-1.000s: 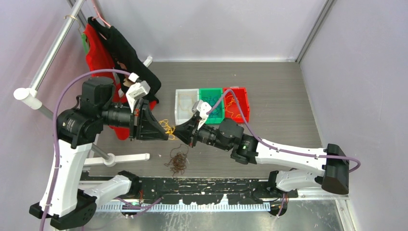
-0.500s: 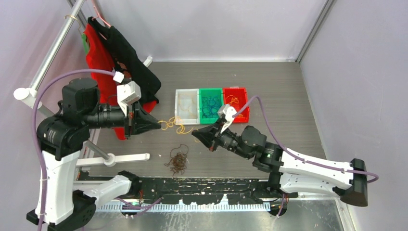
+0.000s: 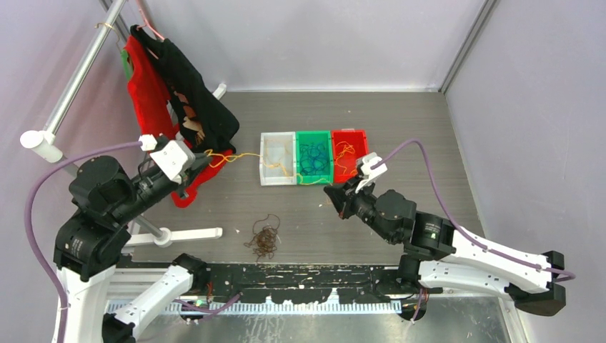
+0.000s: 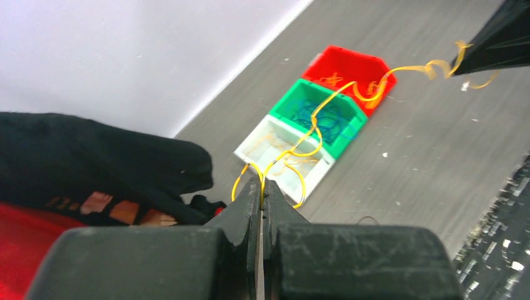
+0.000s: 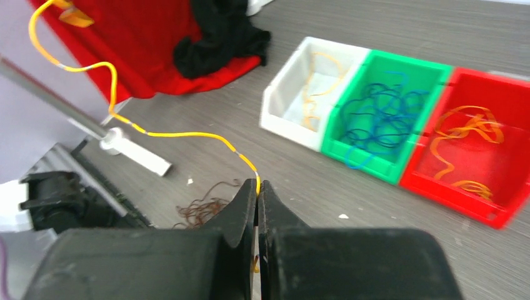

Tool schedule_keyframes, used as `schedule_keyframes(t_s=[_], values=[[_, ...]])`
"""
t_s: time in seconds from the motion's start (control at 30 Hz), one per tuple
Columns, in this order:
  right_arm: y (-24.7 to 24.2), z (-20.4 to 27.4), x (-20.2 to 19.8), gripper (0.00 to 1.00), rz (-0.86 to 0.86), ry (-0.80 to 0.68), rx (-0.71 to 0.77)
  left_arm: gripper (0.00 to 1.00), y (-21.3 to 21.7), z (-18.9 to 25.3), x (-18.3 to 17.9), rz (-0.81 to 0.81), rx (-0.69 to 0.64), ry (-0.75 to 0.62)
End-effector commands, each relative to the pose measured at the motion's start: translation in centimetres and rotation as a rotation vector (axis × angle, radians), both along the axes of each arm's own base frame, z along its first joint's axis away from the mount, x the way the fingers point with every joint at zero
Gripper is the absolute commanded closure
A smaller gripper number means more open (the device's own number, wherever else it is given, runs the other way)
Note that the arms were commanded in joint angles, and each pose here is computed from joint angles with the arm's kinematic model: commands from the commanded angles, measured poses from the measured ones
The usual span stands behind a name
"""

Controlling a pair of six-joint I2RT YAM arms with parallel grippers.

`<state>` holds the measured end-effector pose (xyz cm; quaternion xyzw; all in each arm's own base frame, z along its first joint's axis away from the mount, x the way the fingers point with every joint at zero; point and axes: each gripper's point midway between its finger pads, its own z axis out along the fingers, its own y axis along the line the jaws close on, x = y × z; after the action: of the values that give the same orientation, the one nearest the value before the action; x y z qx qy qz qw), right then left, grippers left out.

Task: Untangle the cables
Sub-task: Untie the cable, then place the cable in the bin.

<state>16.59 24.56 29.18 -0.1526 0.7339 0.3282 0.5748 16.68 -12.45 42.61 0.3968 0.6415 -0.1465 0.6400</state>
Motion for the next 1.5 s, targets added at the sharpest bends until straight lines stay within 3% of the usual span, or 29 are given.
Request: schedule_keyframes(t_s=[0.0,0.23,0.43,0.53,0.67,0.77,1.07,1.47], values=[[-5.0,2.6,1.9,0.99,-0.235,-0.012,-0.022,1.0,2.4,3.1,2.3,0.164,-0.01,-0.18],[-10.7,3.4,3.2,0.99,-0.508,-0.006,-0.09,1.0,4.1,4.4,2.3,0.262,-0.062,-0.255],[-13.6,4.0,3.5,0.99,-0.652,-0.005,-0.057,0.98,2.8,3.2,1.4,0.18,-0.067,-0.189],[-13.3,4.7,3.5,0.99,-0.632,-0.009,-0.01,0.89,0.5,1.5,-0.5,0.021,-0.057,-0.085],[-11.5,6.2,3.5,0.99,-0.564,-0.014,0.09,0.65,-2.6,-1.5,-4.5,-0.24,-0.038,0.125],[-11.0,7.2,3.7,0.99,-0.56,-0.015,0.105,0.6,-3.6,-2.9,-6.2,-0.343,-0.026,0.244],[-10.3,8.3,5.4,0.99,-0.594,-0.101,-0.004,0.5,-3.3,-4.4,-6.1,-0.328,0.006,0.28],[-10.9,3.3,15.7,0.99,-0.683,0.002,-0.014,0.21,-2.8,-6.5,-6.0,-0.302,0.058,0.373]])
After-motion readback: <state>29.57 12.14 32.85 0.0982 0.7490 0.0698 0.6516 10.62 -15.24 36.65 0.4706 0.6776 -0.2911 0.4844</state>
